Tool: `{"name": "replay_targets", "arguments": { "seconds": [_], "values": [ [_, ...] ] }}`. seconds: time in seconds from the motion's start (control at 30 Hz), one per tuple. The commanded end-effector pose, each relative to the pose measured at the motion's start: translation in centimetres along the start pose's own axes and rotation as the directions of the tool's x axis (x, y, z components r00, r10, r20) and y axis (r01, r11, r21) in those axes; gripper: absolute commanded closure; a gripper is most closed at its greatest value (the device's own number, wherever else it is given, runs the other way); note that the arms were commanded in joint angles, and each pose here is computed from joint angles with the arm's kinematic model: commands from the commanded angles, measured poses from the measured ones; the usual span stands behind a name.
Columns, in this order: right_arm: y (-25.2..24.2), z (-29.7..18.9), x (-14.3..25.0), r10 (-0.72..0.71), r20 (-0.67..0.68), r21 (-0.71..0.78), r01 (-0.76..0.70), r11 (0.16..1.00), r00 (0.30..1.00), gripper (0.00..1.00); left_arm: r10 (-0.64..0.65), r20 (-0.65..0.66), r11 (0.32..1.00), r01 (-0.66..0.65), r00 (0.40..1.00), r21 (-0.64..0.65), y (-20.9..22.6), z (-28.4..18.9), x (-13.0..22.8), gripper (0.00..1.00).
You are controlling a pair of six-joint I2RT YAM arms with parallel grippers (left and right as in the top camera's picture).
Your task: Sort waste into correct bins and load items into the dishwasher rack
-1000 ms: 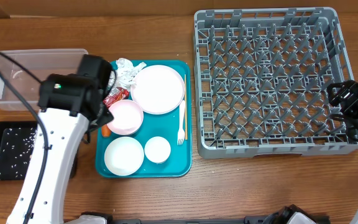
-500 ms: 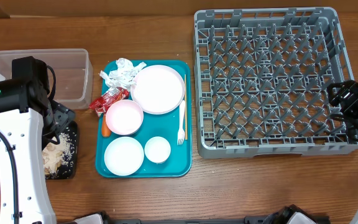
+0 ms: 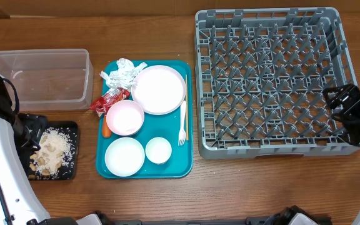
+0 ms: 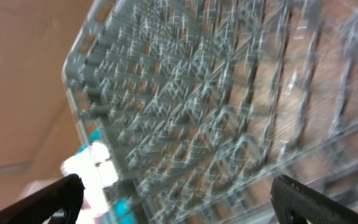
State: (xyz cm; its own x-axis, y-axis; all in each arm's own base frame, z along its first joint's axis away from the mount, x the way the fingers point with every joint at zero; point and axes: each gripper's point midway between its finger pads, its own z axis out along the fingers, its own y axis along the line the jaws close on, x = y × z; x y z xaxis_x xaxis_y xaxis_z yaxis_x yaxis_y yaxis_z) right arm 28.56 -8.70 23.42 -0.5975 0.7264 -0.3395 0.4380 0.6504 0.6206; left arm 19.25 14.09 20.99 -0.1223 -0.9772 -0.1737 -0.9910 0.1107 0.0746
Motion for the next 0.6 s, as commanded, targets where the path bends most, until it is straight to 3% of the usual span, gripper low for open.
{"name": "replay_targets", "arguments": {
  "seconds": [0.0,0.1,0.3,0.43,0.53,0.57],
  "values": [
    [2.7,-0.8,2.2,0.138,-0.118,-0.129,-0.153,0.980,0.983,0.00,-0.002,0.030,1.000,0.002,1.000,0.005,0.4,-0.7,-0.5,0.00],
    [4.7,-1.1,4.3,-0.005,-0.184,-0.235,-0.039,0.971,0.983,0.00,-0.015,0.029,1.000,0.015,0.999,0.010,0.3,-0.6,-0.6,0.00],
    [5.5,0.5,9.7,-0.208,-0.327,-0.141,0.170,0.975,0.922,0.00,-0.022,0.007,0.999,0.022,1.000,0.045,-0.7,-0.3,-0.7,0.00],
    [8.9,1.8,14.9,-0.408,-0.407,-0.162,0.375,0.913,0.817,0.00,-0.027,0.013,0.999,0.027,1.000,0.037,-0.9,0.1,-1.0,0.00],
    [10.2,2.5,17.3,-0.467,-0.415,-0.136,0.455,0.880,0.781,0.00,-0.039,0.012,0.999,0.038,0.999,0.036,-1.0,0.4,-1.4,0.00],
    [11.7,2.7,19.7,-0.561,-0.408,-0.168,0.544,0.822,0.720,0.00,-0.050,0.009,0.998,0.050,0.999,0.027,-0.9,0.6,-1.7,0.00]
  ]
}}
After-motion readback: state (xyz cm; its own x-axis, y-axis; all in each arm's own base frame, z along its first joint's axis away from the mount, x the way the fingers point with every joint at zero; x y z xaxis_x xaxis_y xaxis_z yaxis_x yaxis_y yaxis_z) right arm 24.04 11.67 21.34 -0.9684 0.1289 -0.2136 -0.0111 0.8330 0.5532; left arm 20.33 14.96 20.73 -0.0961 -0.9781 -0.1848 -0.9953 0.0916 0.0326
